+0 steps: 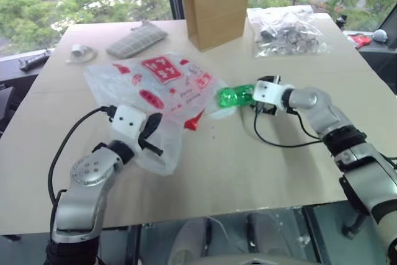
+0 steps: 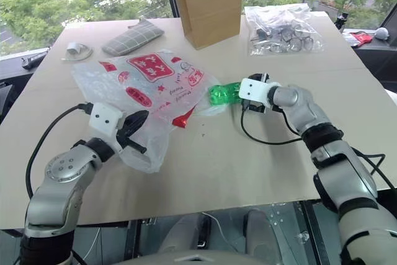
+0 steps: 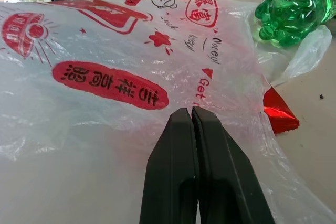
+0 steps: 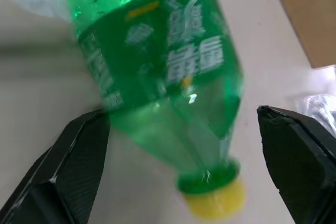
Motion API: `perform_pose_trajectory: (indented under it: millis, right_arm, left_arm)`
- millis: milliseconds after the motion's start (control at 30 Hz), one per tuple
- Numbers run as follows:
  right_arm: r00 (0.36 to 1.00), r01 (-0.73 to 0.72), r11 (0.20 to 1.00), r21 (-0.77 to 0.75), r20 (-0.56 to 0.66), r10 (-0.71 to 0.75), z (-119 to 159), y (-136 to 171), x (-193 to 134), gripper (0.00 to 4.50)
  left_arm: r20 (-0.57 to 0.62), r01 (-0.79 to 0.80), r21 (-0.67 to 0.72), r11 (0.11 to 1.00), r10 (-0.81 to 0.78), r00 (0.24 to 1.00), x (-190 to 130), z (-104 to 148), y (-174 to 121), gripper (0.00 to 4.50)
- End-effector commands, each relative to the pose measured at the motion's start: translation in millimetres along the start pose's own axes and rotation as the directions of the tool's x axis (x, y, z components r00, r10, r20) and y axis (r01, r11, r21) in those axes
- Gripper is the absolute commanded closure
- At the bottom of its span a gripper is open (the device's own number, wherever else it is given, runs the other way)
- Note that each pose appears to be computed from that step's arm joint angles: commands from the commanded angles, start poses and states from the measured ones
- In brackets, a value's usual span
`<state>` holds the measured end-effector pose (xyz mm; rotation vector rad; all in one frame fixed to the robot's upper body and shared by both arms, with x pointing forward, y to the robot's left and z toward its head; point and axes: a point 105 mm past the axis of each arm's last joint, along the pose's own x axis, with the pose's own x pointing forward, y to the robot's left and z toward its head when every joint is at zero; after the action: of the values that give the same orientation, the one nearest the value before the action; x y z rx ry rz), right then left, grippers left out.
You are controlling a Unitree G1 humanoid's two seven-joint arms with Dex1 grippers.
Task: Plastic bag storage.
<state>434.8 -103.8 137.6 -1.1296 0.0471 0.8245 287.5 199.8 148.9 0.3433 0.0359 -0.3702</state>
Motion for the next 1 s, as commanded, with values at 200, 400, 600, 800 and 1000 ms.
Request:
perform_pose_trajectory:
  millis: [200, 400, 600, 800, 1000]
  right_arm:
    - [0.984, -0.139, 0.989, 0.038, 0.118, 0.134, 12.1, 7.6, -0.1, 2.50]
    - [0.931, -0.210, 0.965, 0.159, 0.333, 0.147, 57.4, 11.6, -20.4, 3.21]
    - [0.919, -0.220, 0.949, 0.225, 0.373, 0.125, 85.6, 26.6, -36.9, 3.21]
    - [0.928, -0.181, 0.935, 0.306, 0.369, 0.059, 102.2, 28.0, -55.1, 3.21]
    - [0.958, -0.135, 0.937, 0.323, 0.285, 0.040, 95.1, 32.8, -63.4, 3.21]
  left_arm:
    - [0.054, -0.049, -0.002, 0.999, 0.049, 0.997, -12.3, 11.3, 1.2, 4.50]
    - [0.015, 0.013, -0.035, 0.999, -0.012, 1.000, -21.6, 2.6, -0.1, 4.50]
    - [-0.048, 0.134, -0.045, 0.990, -0.136, 0.990, -27.7, -6.4, -15.0, 1.96]
    - [-0.138, 0.141, 0.008, 0.990, -0.139, 0.981, -37.0, -19.1, -9.0, 0.71]
    - [-0.192, 0.185, 0.144, 0.972, -0.156, 0.969, -33.7, -23.9, -18.3, 0.00]
